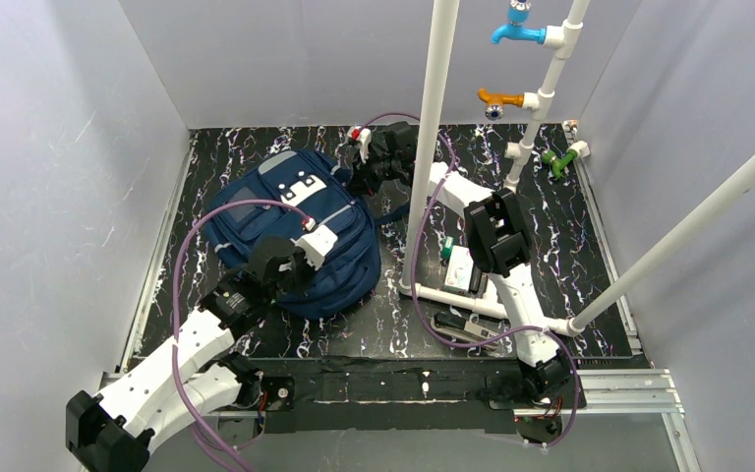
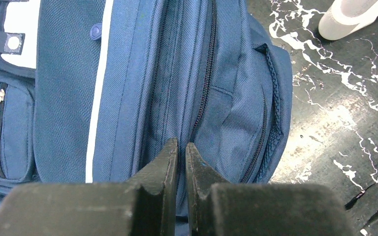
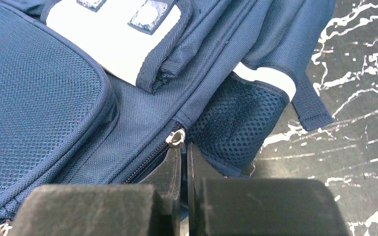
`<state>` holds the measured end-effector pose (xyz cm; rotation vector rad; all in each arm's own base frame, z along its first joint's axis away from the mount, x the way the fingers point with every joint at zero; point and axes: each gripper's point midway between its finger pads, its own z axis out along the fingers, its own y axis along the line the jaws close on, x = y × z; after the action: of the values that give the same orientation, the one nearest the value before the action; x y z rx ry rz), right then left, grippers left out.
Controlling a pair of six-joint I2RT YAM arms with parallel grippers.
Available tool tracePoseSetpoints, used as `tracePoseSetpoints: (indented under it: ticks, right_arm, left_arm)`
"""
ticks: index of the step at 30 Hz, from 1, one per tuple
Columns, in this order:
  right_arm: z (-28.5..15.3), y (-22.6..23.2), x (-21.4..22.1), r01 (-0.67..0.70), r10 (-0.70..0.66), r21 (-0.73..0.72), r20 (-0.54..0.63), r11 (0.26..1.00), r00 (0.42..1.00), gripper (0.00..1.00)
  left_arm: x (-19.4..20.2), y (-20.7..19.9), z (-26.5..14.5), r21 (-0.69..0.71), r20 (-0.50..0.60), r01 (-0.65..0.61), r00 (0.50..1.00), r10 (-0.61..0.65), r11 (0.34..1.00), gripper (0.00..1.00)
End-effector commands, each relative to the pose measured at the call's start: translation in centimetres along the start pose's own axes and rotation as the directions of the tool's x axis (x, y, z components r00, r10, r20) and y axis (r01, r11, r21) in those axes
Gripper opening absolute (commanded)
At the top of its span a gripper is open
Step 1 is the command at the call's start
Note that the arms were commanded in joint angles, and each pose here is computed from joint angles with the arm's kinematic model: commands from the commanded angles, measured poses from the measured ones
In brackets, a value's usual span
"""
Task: Pack the student bag
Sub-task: Zip the student bag at the center of the board.
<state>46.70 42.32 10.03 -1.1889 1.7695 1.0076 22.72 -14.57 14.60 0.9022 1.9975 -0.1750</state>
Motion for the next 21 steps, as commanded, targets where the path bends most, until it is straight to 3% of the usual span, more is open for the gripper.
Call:
tracePoseSetpoints:
  ticks: [1,7,11,13,14,16,17,18,19,21]
  right_arm:
    - [-3.0,-9.5,-6.0,0.113,-0.187,0.342,0.192,0.933,0.963,0.04]
    - [-1.4,-10.4,-7.5,0.07,-0.175,0.33,0.3,0.941,0.938,0.02]
    - [-1.1,-10.8,-9.0,-0.012,-0.116,0.314,0.387,0.949,0.915,0.09]
    - [-1.5,-11.1,-8.9,-0.069,-0.056,0.331,0.355,0.941,0.933,0.28]
    - [-2.3,-10.8,-9.0,-0.087,-0.037,0.352,0.333,0.932,0.942,0.42]
    - [-5.2,-9.9,-7.1,-0.12,0.02,0.43,0.231,0.895,0.973,0.98]
    - [-8.5,-9.2,-5.8,-0.203,0.127,0.478,0.188,0.854,0.974,0.98]
    - [-12.0,-9.6,-4.0,-0.423,0.376,0.547,0.203,0.722,0.904,0.98]
    - [-12.6,-8.0,-3.0,-0.541,0.515,0.493,0.202,0.681,0.833,0.98]
    - [-11.1,-2.4,-3.9,-0.72,0.673,0.228,0.256,0.655,0.694,0.98]
  left_arm:
    - [2.4,-1.5,-1.7,0.049,-0.06,0.041,0.997,-0.038,0.998,0.0]
    - [3.2,-1.8,-2.1,0.058,-0.064,0.045,0.997,-0.041,0.997,0.0]
    - [2.9,-2.0,-1.8,0.068,-0.065,0.059,0.996,-0.055,0.996,0.0]
    - [2.6,-2.0,-1.7,0.064,-0.053,0.079,0.996,-0.076,0.995,0.0]
    - [2.4,-2.0,-1.6,0.062,-0.045,0.098,0.994,-0.095,0.993,0.0]
    - [1.6,-2.6,-1.2,0.088,0.0,0.134,0.991,-0.135,0.987,0.0]
    - [1.6,-3.1,-0.6,0.107,0.015,0.155,0.987,-0.158,0.982,0.0]
    - [1.9,-3.3,0.1,0.107,0.011,0.166,0.986,-0.168,0.98,0.0]
    - [2.1,-3.4,0.6,0.106,-0.005,0.18,0.984,-0.181,0.978,0.0]
    - [2.6,-3.4,1.7,0.094,-0.048,0.211,0.977,-0.207,0.973,0.0]
